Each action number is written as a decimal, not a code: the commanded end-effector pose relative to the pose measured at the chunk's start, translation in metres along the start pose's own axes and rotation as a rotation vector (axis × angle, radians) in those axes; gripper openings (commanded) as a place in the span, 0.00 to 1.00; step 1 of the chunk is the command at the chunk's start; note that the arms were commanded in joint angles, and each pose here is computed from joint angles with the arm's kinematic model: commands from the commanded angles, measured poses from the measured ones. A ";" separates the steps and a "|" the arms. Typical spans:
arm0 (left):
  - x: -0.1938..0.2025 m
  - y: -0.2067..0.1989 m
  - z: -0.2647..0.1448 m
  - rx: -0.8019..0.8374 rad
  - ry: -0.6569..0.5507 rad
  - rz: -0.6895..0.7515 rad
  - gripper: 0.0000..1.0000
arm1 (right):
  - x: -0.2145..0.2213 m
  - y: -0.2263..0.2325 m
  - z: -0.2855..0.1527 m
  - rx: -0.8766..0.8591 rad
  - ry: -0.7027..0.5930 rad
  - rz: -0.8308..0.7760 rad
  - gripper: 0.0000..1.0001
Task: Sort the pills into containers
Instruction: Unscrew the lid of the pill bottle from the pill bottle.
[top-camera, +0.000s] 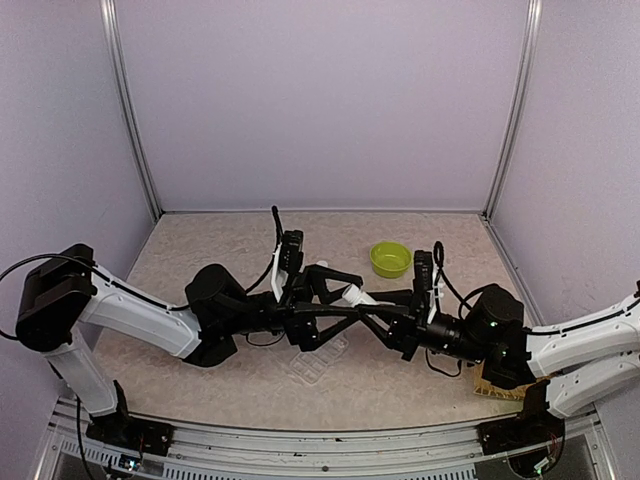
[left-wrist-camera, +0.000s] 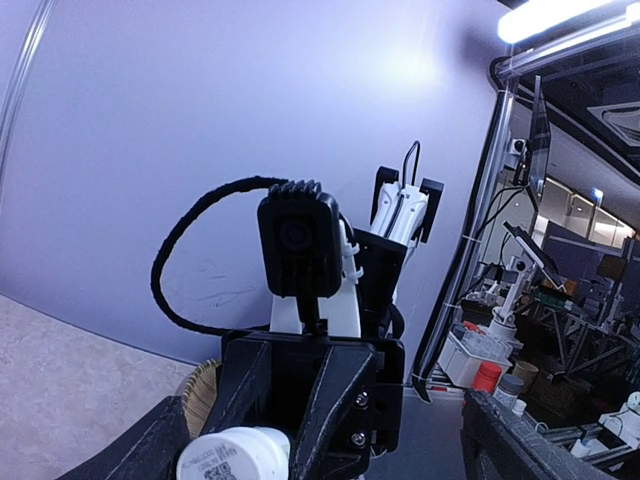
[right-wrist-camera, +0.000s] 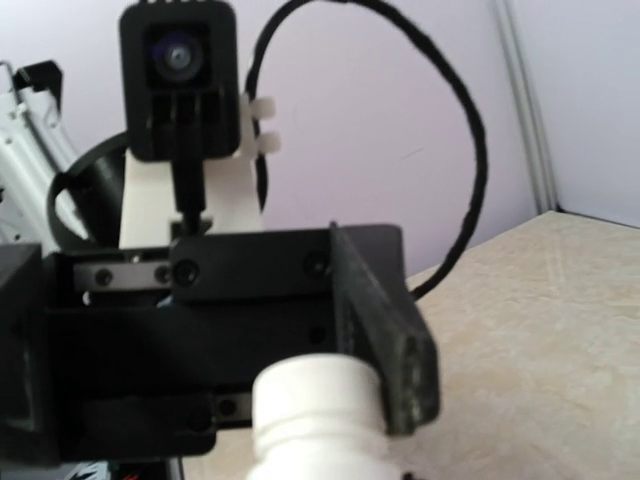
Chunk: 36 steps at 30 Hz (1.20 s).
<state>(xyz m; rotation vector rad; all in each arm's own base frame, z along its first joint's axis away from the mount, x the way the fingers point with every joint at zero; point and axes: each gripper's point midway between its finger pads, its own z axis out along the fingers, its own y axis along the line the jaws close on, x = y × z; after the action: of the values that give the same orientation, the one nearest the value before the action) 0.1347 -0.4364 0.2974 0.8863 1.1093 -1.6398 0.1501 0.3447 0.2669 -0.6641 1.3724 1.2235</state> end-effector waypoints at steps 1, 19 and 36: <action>0.004 -0.009 0.001 0.044 0.015 -0.002 0.90 | -0.004 -0.031 -0.009 0.177 -0.032 0.013 0.26; 0.014 0.003 -0.001 0.001 0.031 -0.032 0.91 | -0.014 -0.022 -0.016 0.135 -0.066 -0.045 0.26; 0.009 0.022 -0.008 -0.102 0.021 -0.012 0.91 | -0.014 0.004 -0.016 -0.016 -0.057 -0.063 0.26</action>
<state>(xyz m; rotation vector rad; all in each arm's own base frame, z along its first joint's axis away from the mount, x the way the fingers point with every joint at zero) 0.1476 -0.4383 0.2780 0.8444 1.2095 -1.6188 0.1520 0.3261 0.2726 -0.6350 1.3364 1.1526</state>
